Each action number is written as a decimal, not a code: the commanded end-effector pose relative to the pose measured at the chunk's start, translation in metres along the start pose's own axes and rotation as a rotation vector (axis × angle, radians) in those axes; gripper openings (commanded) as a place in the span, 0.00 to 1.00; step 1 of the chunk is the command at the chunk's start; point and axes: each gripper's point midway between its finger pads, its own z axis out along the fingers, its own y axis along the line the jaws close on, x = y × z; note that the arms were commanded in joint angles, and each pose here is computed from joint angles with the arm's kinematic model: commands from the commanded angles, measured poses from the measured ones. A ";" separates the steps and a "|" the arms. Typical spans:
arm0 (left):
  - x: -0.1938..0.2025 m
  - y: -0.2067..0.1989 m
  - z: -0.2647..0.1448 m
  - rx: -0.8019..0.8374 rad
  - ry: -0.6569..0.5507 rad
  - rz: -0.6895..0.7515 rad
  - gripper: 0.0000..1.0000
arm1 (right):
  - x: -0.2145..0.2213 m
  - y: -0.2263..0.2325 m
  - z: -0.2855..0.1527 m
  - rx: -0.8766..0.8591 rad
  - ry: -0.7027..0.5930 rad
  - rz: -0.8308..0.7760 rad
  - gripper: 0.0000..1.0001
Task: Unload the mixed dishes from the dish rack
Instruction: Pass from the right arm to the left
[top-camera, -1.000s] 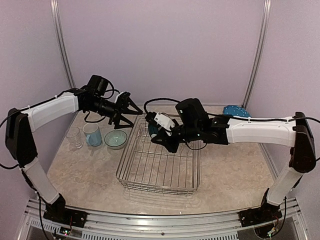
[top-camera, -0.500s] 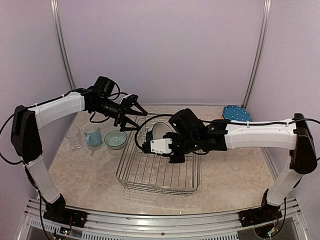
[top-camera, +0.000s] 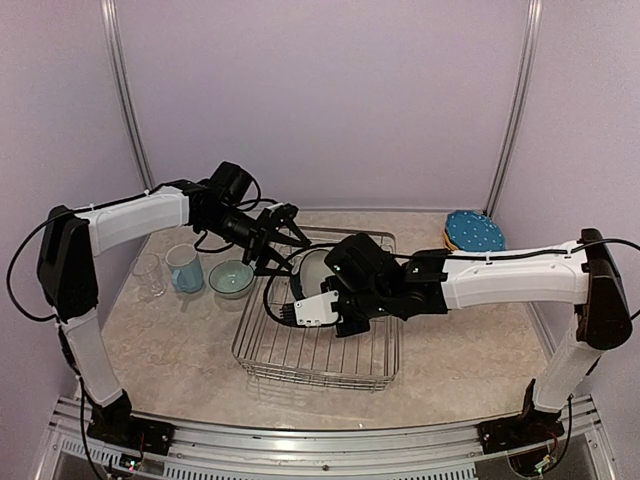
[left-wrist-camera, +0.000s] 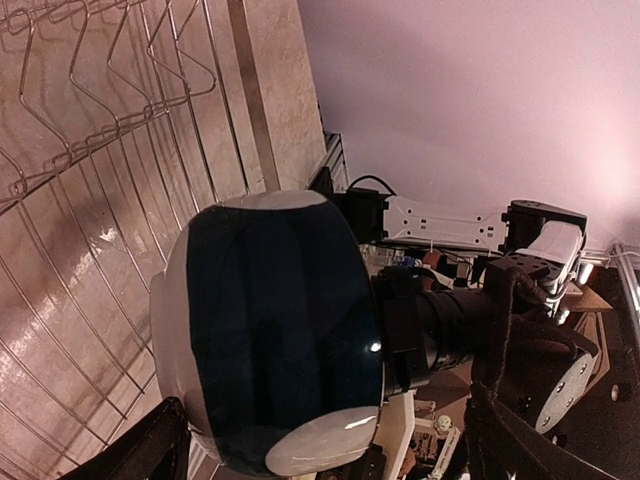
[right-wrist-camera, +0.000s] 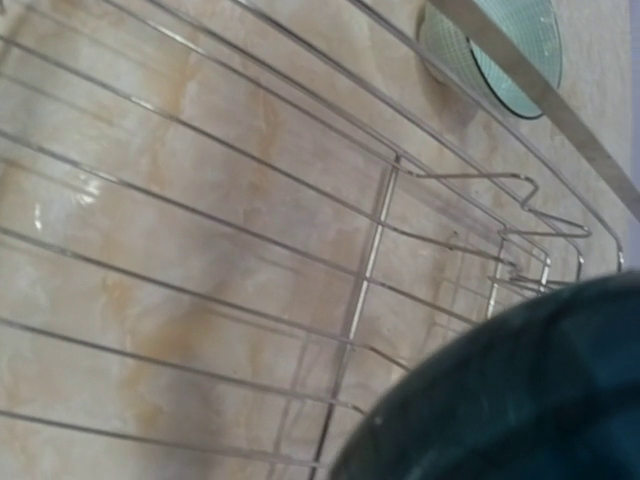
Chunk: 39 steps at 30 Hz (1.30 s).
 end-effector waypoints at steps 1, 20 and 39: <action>0.010 0.002 0.015 -0.014 0.065 -0.005 0.90 | -0.015 -0.030 -0.009 0.125 -0.005 -0.014 0.00; 0.017 0.018 0.030 -0.088 0.104 -0.021 0.87 | -0.021 -0.030 -0.010 0.159 -0.003 -0.038 0.00; -0.005 0.036 -0.004 -0.524 -0.163 0.173 0.64 | -0.009 -0.016 0.009 0.072 0.118 -0.102 0.00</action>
